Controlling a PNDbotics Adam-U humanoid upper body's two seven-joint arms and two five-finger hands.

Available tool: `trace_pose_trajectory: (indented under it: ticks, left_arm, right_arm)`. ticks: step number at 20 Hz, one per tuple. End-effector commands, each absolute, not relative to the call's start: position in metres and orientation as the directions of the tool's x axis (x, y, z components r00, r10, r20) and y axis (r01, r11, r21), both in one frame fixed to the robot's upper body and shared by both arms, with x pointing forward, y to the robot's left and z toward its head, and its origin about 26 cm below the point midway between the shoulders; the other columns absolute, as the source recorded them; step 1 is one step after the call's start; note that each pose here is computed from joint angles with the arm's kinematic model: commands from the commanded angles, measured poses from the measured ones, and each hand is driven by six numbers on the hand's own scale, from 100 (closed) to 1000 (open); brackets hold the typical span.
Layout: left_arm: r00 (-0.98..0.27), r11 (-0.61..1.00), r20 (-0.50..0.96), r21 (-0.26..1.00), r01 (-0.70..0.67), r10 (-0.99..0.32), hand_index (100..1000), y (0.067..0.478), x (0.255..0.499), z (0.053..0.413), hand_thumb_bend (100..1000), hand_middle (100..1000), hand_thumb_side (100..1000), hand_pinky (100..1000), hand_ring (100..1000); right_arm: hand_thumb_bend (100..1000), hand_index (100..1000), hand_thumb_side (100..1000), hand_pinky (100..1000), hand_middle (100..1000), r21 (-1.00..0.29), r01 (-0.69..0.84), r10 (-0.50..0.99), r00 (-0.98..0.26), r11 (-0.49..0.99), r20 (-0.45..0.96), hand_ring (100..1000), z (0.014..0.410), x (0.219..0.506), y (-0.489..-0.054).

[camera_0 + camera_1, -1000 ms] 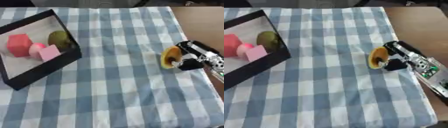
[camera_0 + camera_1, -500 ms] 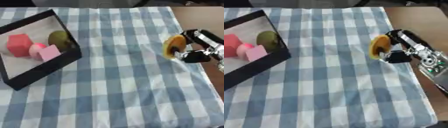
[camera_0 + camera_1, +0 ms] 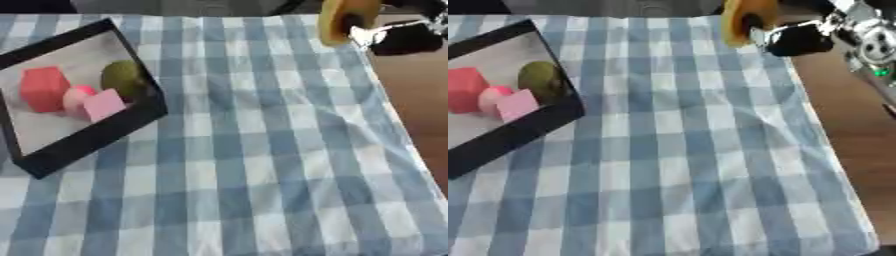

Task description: Pick up objects on the table and place them in the box.

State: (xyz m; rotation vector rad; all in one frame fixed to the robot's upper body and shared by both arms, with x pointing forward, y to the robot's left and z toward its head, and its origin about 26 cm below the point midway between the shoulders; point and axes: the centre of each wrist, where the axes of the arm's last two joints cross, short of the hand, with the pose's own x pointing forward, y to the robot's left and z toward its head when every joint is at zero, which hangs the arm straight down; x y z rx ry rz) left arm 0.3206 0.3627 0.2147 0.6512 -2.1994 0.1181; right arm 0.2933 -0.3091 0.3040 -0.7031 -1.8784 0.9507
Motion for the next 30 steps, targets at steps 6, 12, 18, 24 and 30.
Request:
trace_pose_trajectory:
  ticks: [6, 12, 18, 24, 30]
  left_arm:
    - [-0.573, 0.862, 0.689, 0.154, -0.483, -0.444, 848, 0.361, 0.318, 0.235, 100, 859, 777, 857, 1000]
    - [-0.605, 0.862, 0.663, 0.125, -0.492, -0.441, 847, 0.359, 0.316, 0.244, 100, 860, 768, 853, 992]
    - [-0.635, 0.862, 0.641, 0.084, -0.500, -0.431, 846, 0.355, 0.315, 0.251, 100, 859, 764, 853, 990]
    - [-0.672, 0.865, 0.610, 0.043, -0.500, -0.419, 845, 0.351, 0.314, 0.262, 100, 857, 759, 855, 988]
    - [-0.709, 0.869, 0.568, 0.022, -0.494, -0.418, 843, 0.344, 0.314, 0.275, 100, 852, 753, 858, 983]
  right_arm:
    - [116, 635, 100, 802, 450, -0.864, 0.117, 0.736, -0.586, 0.490, 0.338, 627, 0.353, 0.303, -0.258]
    - [135, 633, 100, 799, 452, -0.887, 0.154, 0.761, -0.589, 0.435, 0.271, 624, 0.353, 0.341, -0.229]
    - [145, 635, 100, 799, 454, -0.894, 0.153, 0.785, -0.555, 0.421, 0.275, 626, 0.341, 0.385, -0.209]
    - [148, 639, 100, 800, 459, -0.901, 0.197, 0.819, -0.523, 0.386, 0.236, 631, 0.333, 0.413, -0.197]
    - [186, 640, 100, 813, 467, -0.914, 0.251, 0.840, -0.523, 0.318, 0.149, 636, 0.324, 0.429, -0.185]
